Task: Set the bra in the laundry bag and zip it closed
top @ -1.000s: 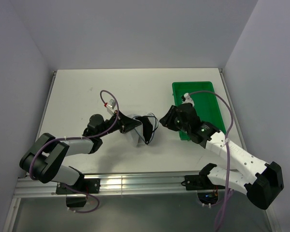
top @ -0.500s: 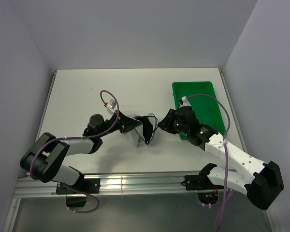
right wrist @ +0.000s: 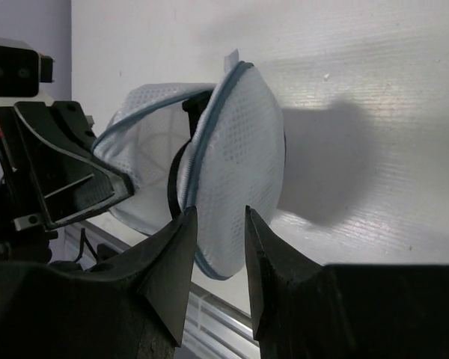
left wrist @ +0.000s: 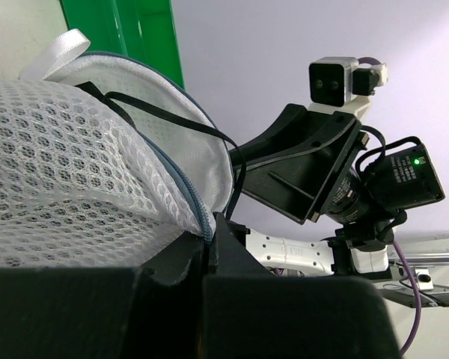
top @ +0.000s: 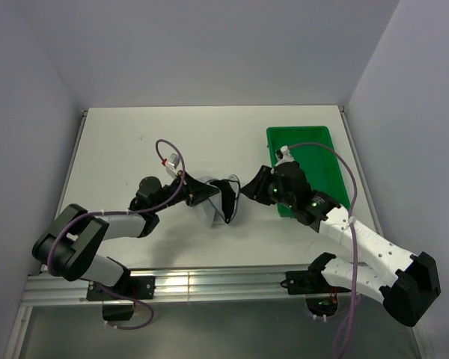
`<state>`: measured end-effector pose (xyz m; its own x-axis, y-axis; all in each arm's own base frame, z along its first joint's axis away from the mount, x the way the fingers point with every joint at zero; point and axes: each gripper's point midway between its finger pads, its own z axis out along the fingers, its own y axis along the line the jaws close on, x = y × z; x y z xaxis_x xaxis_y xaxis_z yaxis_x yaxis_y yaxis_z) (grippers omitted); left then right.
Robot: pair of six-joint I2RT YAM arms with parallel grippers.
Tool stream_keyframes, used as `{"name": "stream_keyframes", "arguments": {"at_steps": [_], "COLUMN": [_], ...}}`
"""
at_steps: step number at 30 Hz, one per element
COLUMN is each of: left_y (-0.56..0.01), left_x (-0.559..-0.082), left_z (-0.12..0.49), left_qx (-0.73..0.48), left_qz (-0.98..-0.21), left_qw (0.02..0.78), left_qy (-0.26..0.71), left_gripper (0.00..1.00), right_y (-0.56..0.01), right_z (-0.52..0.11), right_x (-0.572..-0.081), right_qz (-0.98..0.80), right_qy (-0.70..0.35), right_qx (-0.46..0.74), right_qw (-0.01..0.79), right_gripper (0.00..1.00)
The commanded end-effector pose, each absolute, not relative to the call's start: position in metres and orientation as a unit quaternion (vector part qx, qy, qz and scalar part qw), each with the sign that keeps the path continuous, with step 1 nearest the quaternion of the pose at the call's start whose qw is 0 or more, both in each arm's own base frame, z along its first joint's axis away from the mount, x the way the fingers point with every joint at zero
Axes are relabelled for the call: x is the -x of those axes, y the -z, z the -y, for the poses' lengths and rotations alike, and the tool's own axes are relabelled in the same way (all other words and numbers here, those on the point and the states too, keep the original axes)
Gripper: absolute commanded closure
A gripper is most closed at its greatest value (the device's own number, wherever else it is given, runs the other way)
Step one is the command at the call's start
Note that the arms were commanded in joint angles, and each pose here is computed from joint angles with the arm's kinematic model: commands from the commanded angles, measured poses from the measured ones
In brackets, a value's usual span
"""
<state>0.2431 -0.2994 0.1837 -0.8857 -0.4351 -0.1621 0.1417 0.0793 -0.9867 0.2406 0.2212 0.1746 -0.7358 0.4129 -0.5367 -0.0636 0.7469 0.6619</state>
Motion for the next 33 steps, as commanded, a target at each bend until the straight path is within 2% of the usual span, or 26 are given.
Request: {"name": "stream_keyframes", "arguments": {"at_steps": [1,12,25,33], "left_y": [-0.209,-0.212,-0.216,-0.220], "left_x": [-0.245,-0.244,-0.244,-0.244], "left_z": [0.304,0.305,0.306,0.307], "left_qx": [0.071,0.068,0.062,0.057], "left_qz": [-0.674,-0.670,-0.670,-0.669], "left_qw": [0.241,0.239,0.238,0.241], "left_qy": [0.695,0.699,0.700,0.701], "left_gripper": [1.00,1.00,1.00,1.00], "right_y": [-0.217,-0.210,-0.193,-0.196], "right_z": [-0.225,-0.239,-0.225,-0.206], "right_x": [-0.248,-0.248,-0.252,-0.253], "right_qz": [-0.840,-0.853,-0.877,-0.882], "right_qy": [-0.372,-0.357,-0.282,-0.239], "right_qx": [-0.096,-0.082,-0.077,-0.081], "right_qw": [0.384,0.371,0.380,0.397], "right_gripper": [0.61,0.61,0.60,0.53]}}
